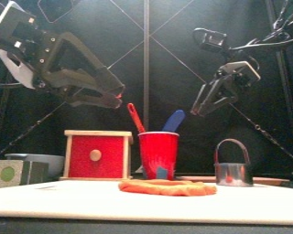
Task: Cut excess dough in half with pizza cutter
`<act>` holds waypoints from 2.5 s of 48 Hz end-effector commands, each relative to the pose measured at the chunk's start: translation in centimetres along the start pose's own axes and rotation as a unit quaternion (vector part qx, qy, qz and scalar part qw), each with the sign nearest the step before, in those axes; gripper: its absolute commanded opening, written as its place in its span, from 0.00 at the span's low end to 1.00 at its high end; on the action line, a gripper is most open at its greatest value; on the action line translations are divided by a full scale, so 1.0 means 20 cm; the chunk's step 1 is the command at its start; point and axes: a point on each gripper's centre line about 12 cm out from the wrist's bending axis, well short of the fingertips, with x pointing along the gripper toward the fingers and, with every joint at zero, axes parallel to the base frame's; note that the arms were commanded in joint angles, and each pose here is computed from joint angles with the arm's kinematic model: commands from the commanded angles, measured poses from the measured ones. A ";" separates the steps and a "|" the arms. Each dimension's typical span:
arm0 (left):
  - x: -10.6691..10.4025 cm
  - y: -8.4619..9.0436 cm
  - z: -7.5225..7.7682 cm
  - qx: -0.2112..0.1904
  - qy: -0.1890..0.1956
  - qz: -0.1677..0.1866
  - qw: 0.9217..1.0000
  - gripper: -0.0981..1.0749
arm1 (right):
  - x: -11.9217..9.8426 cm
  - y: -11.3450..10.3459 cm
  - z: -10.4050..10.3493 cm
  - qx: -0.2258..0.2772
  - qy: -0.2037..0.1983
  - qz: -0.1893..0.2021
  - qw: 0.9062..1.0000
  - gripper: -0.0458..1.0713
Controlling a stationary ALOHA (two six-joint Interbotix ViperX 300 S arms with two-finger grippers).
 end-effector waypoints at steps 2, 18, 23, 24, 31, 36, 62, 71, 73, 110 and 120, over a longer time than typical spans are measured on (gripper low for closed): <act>0.01 0.00 0.02 -0.003 -0.009 0.003 1.000 0.89 | -0.02 -0.05 0.11 0.000 -0.035 -0.012 0.999 0.83; 0.01 0.01 0.00 0.001 -0.004 0.005 1.000 0.89 | 0.07 -0.05 0.15 -0.001 -0.050 -0.006 0.999 0.83; 0.01 0.01 0.00 0.001 -0.003 0.005 1.000 0.89 | 0.11 -0.06 0.16 0.000 -0.044 -0.004 0.999 0.83; 0.01 0.01 0.00 0.001 -0.003 0.005 1.000 0.89 | 0.12 -0.06 0.16 0.000 -0.042 -0.004 0.999 0.83; 0.01 0.01 0.00 0.000 -0.002 0.004 1.000 0.89 | 0.18 -0.08 0.16 0.006 -0.025 -0.007 1.000 0.83; 0.01 0.01 0.00 0.002 -0.002 0.004 1.000 0.89 | 0.21 -0.11 0.16 0.010 -0.012 -0.012 1.000 0.83; 0.00 0.02 -0.02 0.000 0.006 0.006 1.000 0.89 | 0.28 -0.19 0.12 0.078 0.017 -0.023 0.997 0.63; 0.00 0.02 -0.02 0.000 0.006 0.007 1.000 0.89 | 0.28 -0.18 0.11 0.073 0.017 -0.019 0.997 0.44; 0.00 0.02 -0.03 -0.001 0.007 0.007 1.000 0.89 | 0.27 -0.18 0.12 0.073 0.016 -0.020 0.997 0.42; 0.02 0.11 0.08 -0.003 -0.048 0.048 0.998 0.89 | -0.48 0.03 0.13 0.087 -0.200 -0.004 0.976 0.41; 0.04 0.18 0.21 0.039 -0.084 0.049 0.994 0.89 | -0.40 0.16 0.04 0.115 -0.204 0.045 0.971 0.41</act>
